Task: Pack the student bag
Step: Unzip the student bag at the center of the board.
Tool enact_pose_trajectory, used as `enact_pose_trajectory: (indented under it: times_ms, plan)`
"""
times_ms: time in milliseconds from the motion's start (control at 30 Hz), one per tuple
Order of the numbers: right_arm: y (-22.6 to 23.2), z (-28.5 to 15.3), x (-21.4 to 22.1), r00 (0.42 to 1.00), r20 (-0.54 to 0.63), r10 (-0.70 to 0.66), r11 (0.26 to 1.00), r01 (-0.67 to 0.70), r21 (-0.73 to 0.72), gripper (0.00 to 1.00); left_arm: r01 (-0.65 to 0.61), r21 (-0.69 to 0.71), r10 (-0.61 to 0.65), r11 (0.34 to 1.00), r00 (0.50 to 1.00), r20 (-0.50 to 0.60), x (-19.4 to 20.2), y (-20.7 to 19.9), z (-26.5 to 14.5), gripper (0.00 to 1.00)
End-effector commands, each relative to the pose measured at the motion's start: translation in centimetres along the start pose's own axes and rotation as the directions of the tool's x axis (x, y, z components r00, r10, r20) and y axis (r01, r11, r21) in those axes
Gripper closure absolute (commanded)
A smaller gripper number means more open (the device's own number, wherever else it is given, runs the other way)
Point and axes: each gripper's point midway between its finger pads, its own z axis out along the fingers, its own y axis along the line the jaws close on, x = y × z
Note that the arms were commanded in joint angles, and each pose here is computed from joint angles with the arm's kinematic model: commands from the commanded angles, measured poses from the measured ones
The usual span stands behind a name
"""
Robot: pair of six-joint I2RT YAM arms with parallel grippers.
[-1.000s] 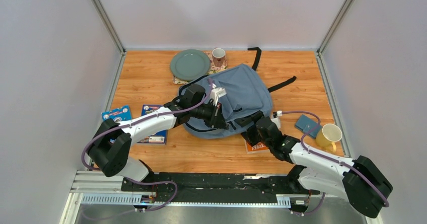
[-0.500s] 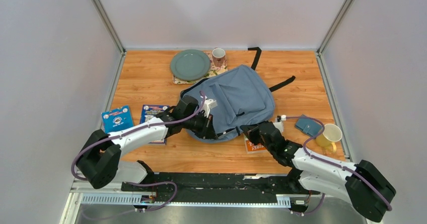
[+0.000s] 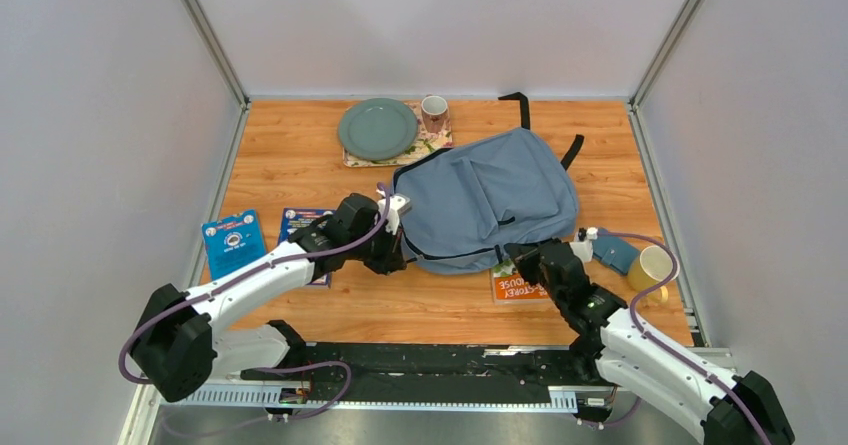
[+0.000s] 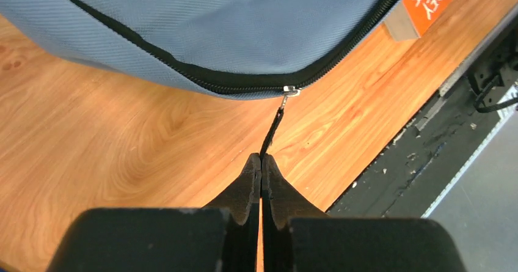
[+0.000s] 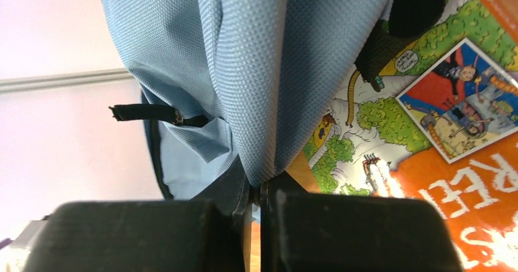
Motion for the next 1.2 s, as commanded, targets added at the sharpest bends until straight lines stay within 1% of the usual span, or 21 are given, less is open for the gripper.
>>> enact_pose_trajectory:
  times_ms: [0,100,167,233,333,433,467,533,600,633,667,700,733,767,800,833,900,967,1033,1100,1167]
  plan:
    - [2.7,-0.3,-2.8,0.987,0.083,-0.135,0.991,0.135,0.010,1.00,-0.024,0.169,0.021,0.985,1.000,0.020,-1.0,-3.0,-0.6,1.00]
    - [3.5,-0.9,-3.4,0.968,0.091,-0.236,0.972,0.235,0.019,0.99,-0.049,0.287,0.045,0.957,0.999,0.018,-1.3,-5.6,-1.0,1.00]
    - [4.8,-1.3,-3.3,0.944,0.078,-0.320,0.946,0.322,-0.022,0.97,-0.108,0.332,0.100,0.937,0.994,0.043,-1.8,-7.3,-1.8,1.00]
    - [6.0,-1.7,-3.3,0.924,0.070,-0.376,0.924,0.379,-0.044,0.97,-0.172,0.394,0.172,0.903,0.984,0.036,-0.9,-9.5,-2.7,1.00]
    - [6.0,-2.2,-3.2,0.879,0.052,-0.473,0.878,0.476,-0.048,0.97,-0.222,0.464,0.224,0.858,0.973,0.053,-0.5,-11.7,-4.3,1.00]
    - [7.2,-2.9,-1.9,0.807,-0.006,-0.590,0.801,0.584,-0.133,0.95,-0.237,0.517,0.243,0.823,0.968,0.057,0.2,-13.3,-5.4,1.00]
    - [7.9,-3.2,-2.1,0.802,-0.007,-0.597,0.796,0.591,-0.132,0.92,-0.250,0.529,0.258,0.811,0.964,0.060,0.6,-13.7,-5.7,1.00]
    - [6.7,-3.2,-2.8,0.790,-0.016,-0.613,0.789,0.611,-0.060,0.87,-0.258,0.518,0.267,0.815,0.962,0.060,1.0,-13.8,-5.5,1.00]
    - [6.0,-2.7,-2.8,0.779,-0.027,-0.626,0.780,0.625,-0.033,0.63,-0.234,0.507,0.242,0.830,0.969,0.051,1.4,-13.5,-4.7,1.00]
    - [5.5,-2.4,-3.2,0.785,-0.022,-0.620,0.785,0.620,0.000,0.52,-0.223,0.506,0.231,0.833,0.972,0.048,1.5,-13.4,-4.4,1.00]
    - [4.9,-2.1,-3.2,0.796,-0.034,-0.605,0.795,0.606,0.033,0.34,-0.196,0.510,0.203,0.837,0.978,0.043,1.9,-13.3,-3.6,1.00]
    - [4.0,-1.7,-3.1,0.801,-0.061,-0.595,0.798,0.598,0.071,0.29,-0.186,0.525,0.191,0.831,0.981,0.045,2.1,-13.5,-3.2,1.00]
    - [3.7,-1.6,-3.2,0.830,-0.071,-0.553,0.824,0.557,0.099,0.26,-0.178,0.534,0.180,0.827,0.982,0.049,2.3,-13.5,-2.8,1.00]
    - [3.4,-1.7,-3.5,0.841,-0.070,-0.536,0.831,0.540,0.135,0.24,-0.139,0.534,0.151,0.834,0.988,0.022,3.1,-13.2,-2.0,1.00]
    - [2.5,-2.3,-3.6,0.844,-0.095,-0.528,0.825,0.537,0.178,0.23,-0.148,0.539,0.144,0.829,0.988,0.048,2.5,-13.4,-1.6,1.00]
    - [3.4,-3.0,-4.4,0.870,-0.052,-0.490,0.852,0.490,0.185,0.23,-0.140,0.545,0.140,0.827,0.989,0.040,2.5,-13.5,-1.5,1.00]
    - [2.5,-4.7,-5.4,0.888,-0.030,-0.459,0.860,0.453,0.236,0.22,-0.131,0.558,0.141,0.820,0.990,0.026,2.7,-13.9,-1.2,1.00]
    - [2.9,-6.5,-6.5,0.908,0.033,-0.419,0.891,0.403,0.210,0.22,-0.145,0.566,0.145,0.811,0.988,0.047,2.5,-14.2,-1.1,1.00]
    - [0.9,-8.4,-6.9,0.915,0.037,-0.402,0.892,0.383,0.239,0.22,-0.148,0.568,0.149,0.809,0.988,0.046,2.7,-14.3,-1.1,1.00]
    - [-1.7,-9.8,-6.4,0.936,-0.005,-0.351,0.895,0.337,0.291,0.22,-0.147,0.559,0.152,0.816,0.988,0.039,2.8,-14.2,-0.9,1.00]
    - [-1.6,-10.3,-4.1,0.959,-0.080,-0.272,0.942,0.282,0.183,0.23,-0.146,0.540,0.154,0.829,0.988,0.031,3.0,-13.8,-0.6,1.00]
